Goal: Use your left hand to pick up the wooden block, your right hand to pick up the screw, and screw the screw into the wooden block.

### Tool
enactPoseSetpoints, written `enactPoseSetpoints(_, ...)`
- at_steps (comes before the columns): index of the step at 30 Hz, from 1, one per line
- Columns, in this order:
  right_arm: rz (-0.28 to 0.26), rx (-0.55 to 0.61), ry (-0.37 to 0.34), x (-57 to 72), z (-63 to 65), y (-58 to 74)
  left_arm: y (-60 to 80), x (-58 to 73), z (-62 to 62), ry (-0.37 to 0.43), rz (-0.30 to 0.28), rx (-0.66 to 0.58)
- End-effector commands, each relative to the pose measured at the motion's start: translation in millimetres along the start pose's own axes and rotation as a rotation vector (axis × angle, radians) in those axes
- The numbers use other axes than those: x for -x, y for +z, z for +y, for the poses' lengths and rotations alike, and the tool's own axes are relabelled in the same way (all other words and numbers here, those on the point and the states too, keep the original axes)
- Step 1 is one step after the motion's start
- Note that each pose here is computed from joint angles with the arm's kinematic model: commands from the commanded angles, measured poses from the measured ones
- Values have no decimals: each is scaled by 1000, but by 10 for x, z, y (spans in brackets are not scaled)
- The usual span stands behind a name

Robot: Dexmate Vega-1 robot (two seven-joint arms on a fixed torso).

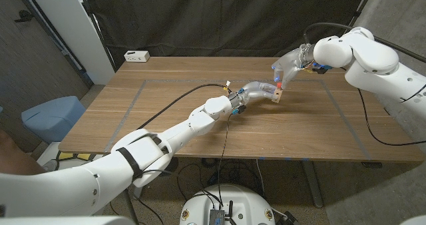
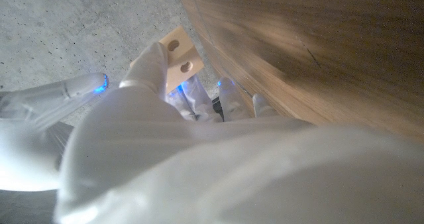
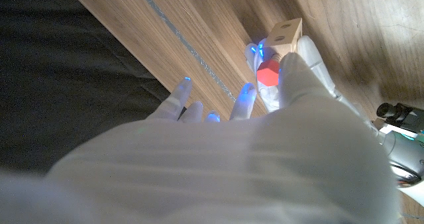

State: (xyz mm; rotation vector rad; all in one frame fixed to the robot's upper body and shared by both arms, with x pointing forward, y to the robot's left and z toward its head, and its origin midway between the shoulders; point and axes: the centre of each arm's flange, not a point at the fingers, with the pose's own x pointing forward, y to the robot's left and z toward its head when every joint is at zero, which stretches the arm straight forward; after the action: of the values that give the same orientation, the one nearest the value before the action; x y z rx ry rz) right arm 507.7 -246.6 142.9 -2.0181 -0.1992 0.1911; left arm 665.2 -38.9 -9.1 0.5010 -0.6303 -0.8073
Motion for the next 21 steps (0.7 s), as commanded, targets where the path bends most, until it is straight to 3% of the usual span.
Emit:
enactPoseSetpoints(1,-5,27,-2,-20,-2,7,-5,21,-12,-1,0,0)
enactPoseSetpoints(21,-6,37,-2,9,4,-18,18,26,-44,-4,-5,-2)
